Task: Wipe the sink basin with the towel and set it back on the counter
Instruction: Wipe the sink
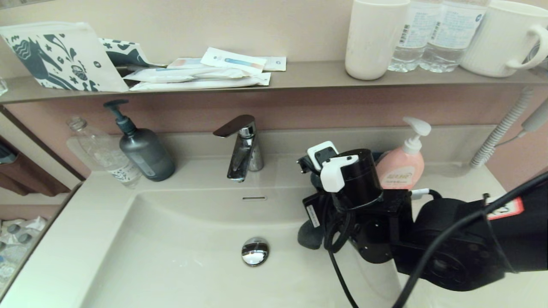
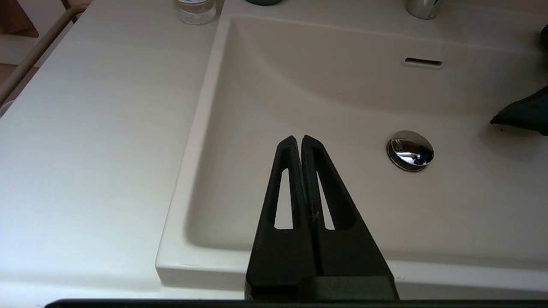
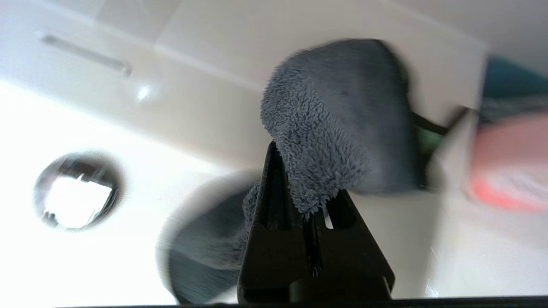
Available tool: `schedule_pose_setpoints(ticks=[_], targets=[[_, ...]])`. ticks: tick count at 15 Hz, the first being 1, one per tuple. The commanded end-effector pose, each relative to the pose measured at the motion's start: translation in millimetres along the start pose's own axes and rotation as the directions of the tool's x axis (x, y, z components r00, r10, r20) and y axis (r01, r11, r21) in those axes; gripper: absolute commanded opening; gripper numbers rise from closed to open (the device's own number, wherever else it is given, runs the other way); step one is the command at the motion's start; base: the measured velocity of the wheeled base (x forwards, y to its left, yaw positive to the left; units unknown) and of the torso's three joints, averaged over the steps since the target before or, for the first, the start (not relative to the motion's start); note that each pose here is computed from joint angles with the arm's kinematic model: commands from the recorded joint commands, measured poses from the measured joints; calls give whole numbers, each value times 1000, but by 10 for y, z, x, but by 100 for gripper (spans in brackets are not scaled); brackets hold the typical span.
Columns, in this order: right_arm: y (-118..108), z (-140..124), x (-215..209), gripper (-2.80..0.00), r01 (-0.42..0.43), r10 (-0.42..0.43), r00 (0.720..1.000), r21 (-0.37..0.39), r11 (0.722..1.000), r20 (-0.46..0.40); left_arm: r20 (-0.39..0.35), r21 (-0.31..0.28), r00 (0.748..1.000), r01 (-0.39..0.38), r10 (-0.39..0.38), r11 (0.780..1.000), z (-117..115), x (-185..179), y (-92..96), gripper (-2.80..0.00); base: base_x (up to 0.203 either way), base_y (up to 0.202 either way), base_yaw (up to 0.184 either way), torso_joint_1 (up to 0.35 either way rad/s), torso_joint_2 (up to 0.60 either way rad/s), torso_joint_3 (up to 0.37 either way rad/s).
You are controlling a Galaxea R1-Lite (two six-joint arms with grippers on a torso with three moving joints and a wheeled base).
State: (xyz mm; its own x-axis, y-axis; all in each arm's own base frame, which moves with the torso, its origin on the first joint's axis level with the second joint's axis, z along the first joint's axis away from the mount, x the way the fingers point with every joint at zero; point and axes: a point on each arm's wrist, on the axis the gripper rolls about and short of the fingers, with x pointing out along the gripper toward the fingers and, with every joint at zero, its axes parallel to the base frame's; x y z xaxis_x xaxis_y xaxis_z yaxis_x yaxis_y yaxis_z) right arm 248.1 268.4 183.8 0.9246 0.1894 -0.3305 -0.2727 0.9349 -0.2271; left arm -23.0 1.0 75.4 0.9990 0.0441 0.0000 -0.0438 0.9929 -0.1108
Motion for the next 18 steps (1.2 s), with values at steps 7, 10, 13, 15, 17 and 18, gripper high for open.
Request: schedule_pose_setpoints(ticks=[7, 10, 13, 15, 17, 18], targets=[[-620, 4, -1154, -280, -64, 73, 996, 170, 983, -47, -1, -1, 1000, -1, 1, 1000, -1, 1, 0, -280, 0, 0, 0, 0, 0, 0], [-906, -59, -1333, -280, -2, 25, 994, 218, 976, -102, -1, -1, 1000, -1, 1, 1000, -1, 1, 0, -280, 0, 0, 0, 0, 0, 0], [-1205, -192, -1464, -280, 105, -59, 978, 228, 968, -199, -1, -1, 1000, -1, 1, 1000, -1, 1, 0, -280, 0, 0, 0, 0, 0, 0], [-1385, -319, -1522, -280, 189, -127, 944, 187, 964, -304, -1, -1, 1000, -1, 1, 1000, -1, 1, 0, -280, 0, 0, 0, 0, 0, 0], [-1508, -510, -1629, -280, 241, -180, 868, 76, 968, -463, -1, -1, 1000, -1, 1, 1000, -1, 1, 0, -280, 0, 0, 0, 0, 0, 0], [-1533, -586, -1677, -280, 243, -193, 829, 28, 970, -524, -1, -1, 1000, -1, 1, 1000, -1, 1, 0, -280, 0, 0, 0, 0, 0, 0]])
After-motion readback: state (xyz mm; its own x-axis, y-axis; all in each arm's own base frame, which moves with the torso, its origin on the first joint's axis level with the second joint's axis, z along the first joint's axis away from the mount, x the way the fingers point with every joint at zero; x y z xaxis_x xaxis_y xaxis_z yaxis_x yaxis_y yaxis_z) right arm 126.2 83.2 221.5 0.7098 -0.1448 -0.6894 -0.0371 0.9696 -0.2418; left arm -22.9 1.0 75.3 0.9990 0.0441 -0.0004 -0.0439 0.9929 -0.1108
